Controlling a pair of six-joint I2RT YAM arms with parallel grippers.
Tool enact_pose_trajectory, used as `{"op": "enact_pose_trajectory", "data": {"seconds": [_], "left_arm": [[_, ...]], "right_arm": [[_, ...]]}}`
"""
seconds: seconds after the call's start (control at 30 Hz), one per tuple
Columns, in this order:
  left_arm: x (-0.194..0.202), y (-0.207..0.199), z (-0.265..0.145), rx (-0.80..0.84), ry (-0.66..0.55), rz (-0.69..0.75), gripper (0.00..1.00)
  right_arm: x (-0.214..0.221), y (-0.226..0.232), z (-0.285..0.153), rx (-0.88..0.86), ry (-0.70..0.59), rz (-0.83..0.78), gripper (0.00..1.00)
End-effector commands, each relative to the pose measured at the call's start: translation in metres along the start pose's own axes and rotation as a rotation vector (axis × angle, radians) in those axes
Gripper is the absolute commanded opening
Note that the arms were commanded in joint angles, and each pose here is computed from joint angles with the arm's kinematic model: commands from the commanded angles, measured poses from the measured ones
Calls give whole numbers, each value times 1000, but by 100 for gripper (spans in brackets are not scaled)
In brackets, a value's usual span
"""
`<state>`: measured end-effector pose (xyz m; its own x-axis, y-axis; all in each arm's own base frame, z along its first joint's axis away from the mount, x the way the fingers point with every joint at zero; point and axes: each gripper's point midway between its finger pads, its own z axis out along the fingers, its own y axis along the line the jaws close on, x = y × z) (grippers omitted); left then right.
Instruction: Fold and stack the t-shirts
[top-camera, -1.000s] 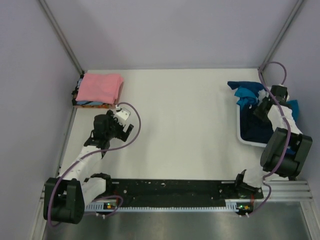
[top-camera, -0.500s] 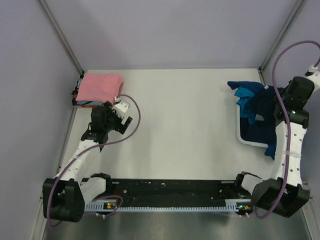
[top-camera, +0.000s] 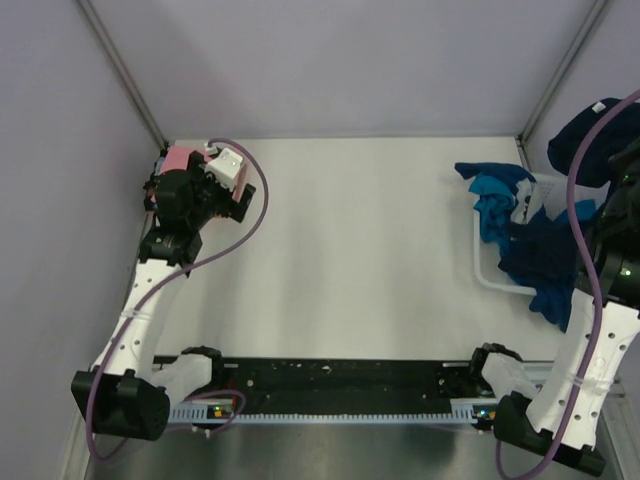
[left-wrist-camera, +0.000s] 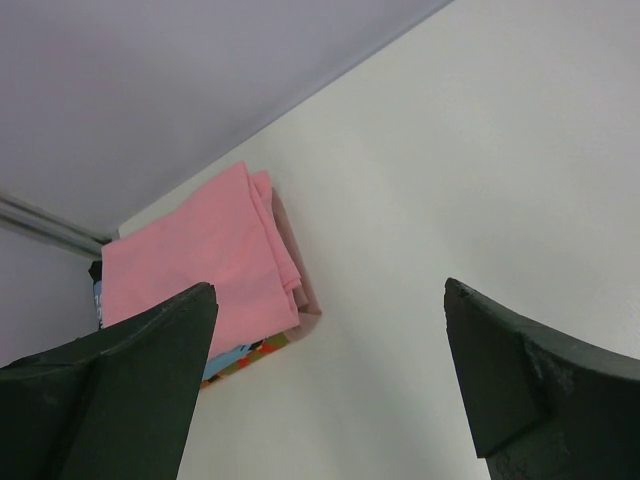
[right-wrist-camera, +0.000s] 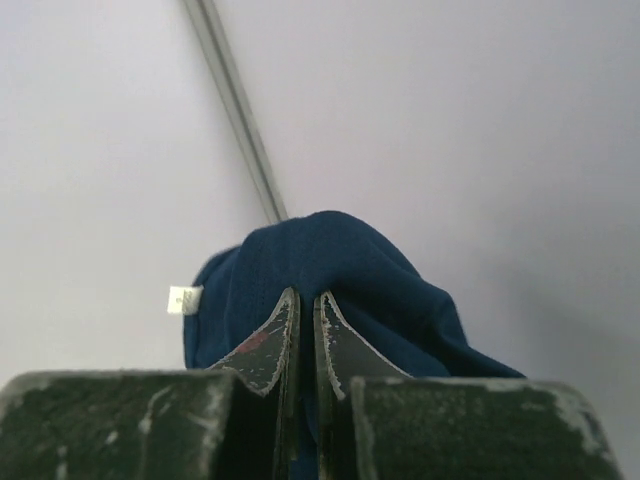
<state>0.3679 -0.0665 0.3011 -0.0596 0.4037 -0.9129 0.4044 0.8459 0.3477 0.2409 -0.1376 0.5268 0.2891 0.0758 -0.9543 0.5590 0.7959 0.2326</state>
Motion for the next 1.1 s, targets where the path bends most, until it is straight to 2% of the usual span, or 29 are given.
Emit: {"op": "enact_pose_trajectory", "data": {"seconds": [0.0,0.13,0.2,0.27,0.37,0.47,0.63,0.73,0.8,0.9,0.93,1.0,1.07], "left_arm": [[5,-1,-5,-6,19,-20,99],[4,0,-10,-18,19,-10,99],[6,-2,-10,-10,18,-21,99],[7,-4,-8,-3,15,-37,99],[8,-3,-6,-12,21,-49,99],[13,11,-7,-87,51,-49,99],[22,37,-6,-220,113,-78,99],[30,54,-8,-289,153,-115,99],[35,63,-10,-321,171,-135,99],[41,72,-11,-342,181,-168,99],[47,85,-16,-376,192,-188,99],[52,91,-17,-391,202,-197,99],[56,94,-16,-404,212,-189,99]], "right_arm": [[-42,34,3,-162,-85,11,0],[-96,70,-33,-389,-245,42,0],[-106,89,-45,-507,-270,31,0],[-98,115,-55,-664,-223,28,0],[-76,165,-87,-999,-104,106,0],[-53,205,-116,-1188,-5,125,0],[-30,295,-214,-1608,109,162,0],[-56,326,-259,-1793,49,197,0],[-86,329,-280,-1916,24,320,0],[-109,334,-283,-1948,-13,435,0],[-103,341,-279,-1928,4,443,0],[-76,358,-263,-1828,78,431,0],[-24,377,-244,-1703,168,363,0]]}}
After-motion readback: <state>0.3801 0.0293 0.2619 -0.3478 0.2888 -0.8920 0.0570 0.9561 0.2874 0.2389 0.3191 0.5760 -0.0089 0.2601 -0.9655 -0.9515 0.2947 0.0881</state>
